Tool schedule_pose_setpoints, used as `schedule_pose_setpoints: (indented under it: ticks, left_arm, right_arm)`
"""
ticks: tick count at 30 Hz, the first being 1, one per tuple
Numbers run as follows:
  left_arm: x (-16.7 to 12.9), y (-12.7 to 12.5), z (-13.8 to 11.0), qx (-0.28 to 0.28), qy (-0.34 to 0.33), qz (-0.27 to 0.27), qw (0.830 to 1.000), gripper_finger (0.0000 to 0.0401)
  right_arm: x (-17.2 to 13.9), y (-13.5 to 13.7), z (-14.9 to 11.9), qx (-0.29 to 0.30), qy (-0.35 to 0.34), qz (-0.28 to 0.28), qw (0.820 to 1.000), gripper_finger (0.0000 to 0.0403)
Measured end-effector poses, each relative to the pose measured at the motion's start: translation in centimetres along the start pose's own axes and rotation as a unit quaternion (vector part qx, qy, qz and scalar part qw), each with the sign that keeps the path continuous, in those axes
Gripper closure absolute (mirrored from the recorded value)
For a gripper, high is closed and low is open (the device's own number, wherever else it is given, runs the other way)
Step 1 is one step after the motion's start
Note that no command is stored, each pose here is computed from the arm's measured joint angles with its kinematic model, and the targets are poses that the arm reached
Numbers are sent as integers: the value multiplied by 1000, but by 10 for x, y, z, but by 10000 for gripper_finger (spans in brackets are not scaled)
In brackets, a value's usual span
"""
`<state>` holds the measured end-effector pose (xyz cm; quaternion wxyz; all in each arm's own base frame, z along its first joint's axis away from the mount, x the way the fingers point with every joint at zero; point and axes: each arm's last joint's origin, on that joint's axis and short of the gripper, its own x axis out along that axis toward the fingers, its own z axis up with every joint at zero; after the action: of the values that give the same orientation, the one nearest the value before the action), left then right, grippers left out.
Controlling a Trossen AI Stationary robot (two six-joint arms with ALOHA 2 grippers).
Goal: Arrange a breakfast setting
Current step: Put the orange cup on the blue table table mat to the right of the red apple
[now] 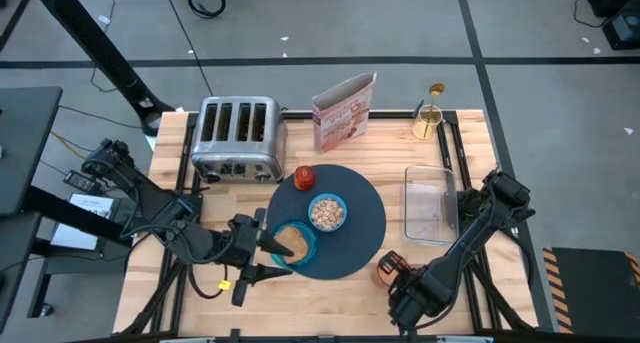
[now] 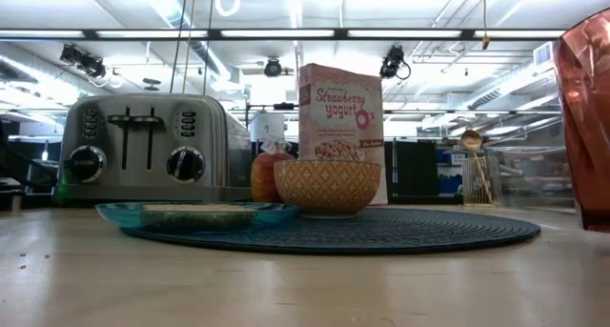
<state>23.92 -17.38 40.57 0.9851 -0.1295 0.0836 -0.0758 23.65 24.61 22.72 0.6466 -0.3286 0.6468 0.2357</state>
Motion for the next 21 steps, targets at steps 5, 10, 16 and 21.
schedule_pose_setpoints:
  ticks: [5,10,16,21]
  left_arm:
    - [0,0,0,5,0,0,1000,234]
    - [0,0,0,5,0,0,1000,234]
    - [0,0,0,3,0,0,1000,234]
    - [0,0,0,3,0,0,1000,234]
  right_arm:
    - [0,0,-2,-32,10,2,999,390]
    - [0,0,-4,-48,19,9,999,390]
    - [0,-2,-2,-54,10,23,998,383]
    - [0,-3,-2,-59,9,23,998,373]
